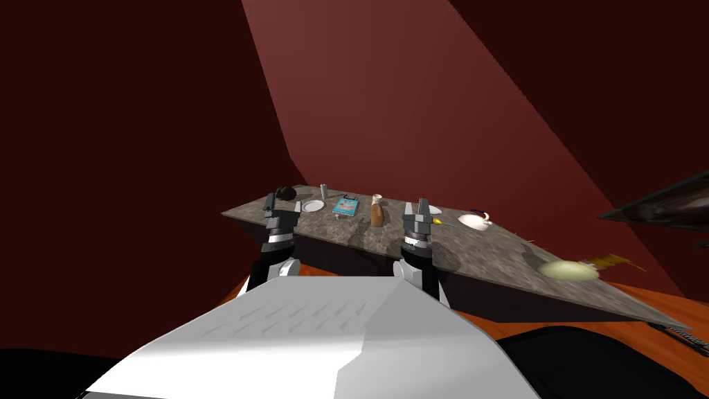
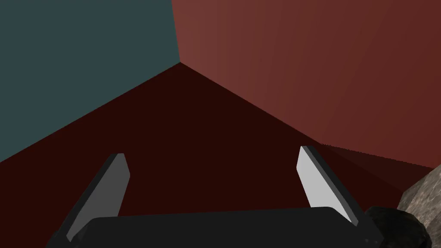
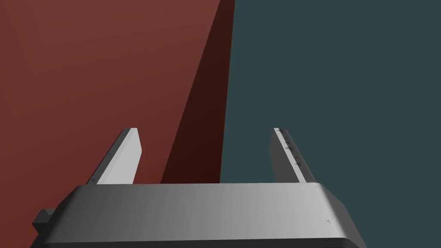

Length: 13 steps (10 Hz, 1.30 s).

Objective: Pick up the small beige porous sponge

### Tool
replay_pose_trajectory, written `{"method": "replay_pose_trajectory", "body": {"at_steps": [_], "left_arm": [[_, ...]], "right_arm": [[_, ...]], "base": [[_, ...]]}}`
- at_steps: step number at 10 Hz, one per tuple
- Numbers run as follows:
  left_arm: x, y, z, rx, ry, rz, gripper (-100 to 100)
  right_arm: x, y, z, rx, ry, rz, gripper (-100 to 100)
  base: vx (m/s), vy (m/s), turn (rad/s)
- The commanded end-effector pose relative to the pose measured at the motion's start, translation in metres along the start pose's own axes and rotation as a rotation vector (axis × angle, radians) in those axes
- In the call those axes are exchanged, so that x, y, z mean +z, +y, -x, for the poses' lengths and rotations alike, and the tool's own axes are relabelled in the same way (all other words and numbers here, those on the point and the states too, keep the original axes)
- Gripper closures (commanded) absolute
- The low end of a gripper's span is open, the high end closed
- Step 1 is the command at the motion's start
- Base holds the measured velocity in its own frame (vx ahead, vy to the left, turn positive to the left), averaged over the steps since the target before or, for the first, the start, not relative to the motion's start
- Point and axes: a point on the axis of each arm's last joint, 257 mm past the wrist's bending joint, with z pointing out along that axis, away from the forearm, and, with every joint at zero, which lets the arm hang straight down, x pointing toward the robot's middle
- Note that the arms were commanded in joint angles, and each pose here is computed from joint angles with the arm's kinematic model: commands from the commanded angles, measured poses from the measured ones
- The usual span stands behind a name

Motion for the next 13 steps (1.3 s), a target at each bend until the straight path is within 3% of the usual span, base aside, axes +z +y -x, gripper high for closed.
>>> {"method": "replay_pose_trajectory", "body": {"at_steps": [1,7,13], "left_arm": [[0.001,0.005,-0.004,0.009,0.029,0.016,-100],[0.009,0.046,-0.019,0.043,0.136,0.128,-100],[0.022,0.100,-0.028,0.069,0.185,0.267,-100]], "right_arm": [[0.000,0.000,0.000,0.000,0.000,0.000,0],[0.000,0.000,0.000,0.000,0.000,0.000,0],[0.000,0.000,0.000,0.000,0.000,0.000,0]], "base": [[-0.029,0.001,-0.015],[-0.053,0.008,-0.027],[-0.038,-0.001,-0.033]]}}
